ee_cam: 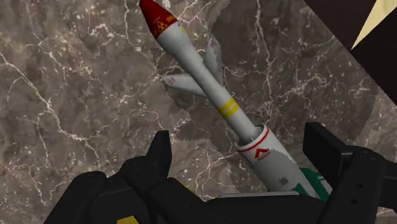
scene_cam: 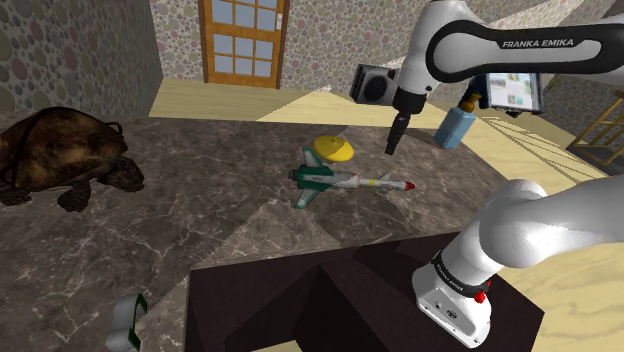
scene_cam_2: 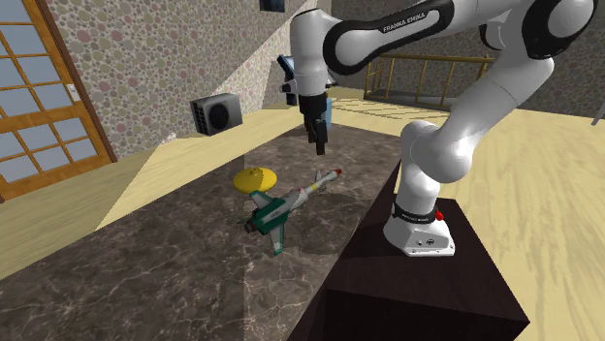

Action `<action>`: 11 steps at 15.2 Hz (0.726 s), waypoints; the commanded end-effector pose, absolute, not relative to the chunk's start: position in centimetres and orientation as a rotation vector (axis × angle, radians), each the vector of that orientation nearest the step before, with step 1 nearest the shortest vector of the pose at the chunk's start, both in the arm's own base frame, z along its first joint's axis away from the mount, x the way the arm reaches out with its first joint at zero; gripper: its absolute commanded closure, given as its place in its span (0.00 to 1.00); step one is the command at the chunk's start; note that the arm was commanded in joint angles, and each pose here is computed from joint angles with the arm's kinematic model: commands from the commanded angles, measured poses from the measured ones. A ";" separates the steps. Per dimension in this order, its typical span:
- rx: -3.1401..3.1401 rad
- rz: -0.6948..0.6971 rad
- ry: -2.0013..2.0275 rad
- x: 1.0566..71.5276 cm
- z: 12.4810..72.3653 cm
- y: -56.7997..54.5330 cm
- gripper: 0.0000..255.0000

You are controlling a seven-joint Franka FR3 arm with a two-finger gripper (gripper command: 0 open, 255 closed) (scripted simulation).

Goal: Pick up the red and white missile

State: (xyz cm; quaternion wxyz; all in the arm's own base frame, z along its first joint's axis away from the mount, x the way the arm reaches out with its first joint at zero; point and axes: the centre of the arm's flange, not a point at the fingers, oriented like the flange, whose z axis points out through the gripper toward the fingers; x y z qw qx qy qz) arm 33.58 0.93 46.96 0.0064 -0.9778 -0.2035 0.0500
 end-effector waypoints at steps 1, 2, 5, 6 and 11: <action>-2.999 0.123 -0.823 34.4 44.7 1.7 0.00; -2.966 0.110 -0.911 34.8 43.6 2.3 0.00; -2.851 0.070 -1.164 35.7 40.6 4.2 0.00; -2.808 0.056 -1.246 35.9 39.6 4.9 0.00; -2.759 0.042 -1.332 36.1 37.0 5.6 0.00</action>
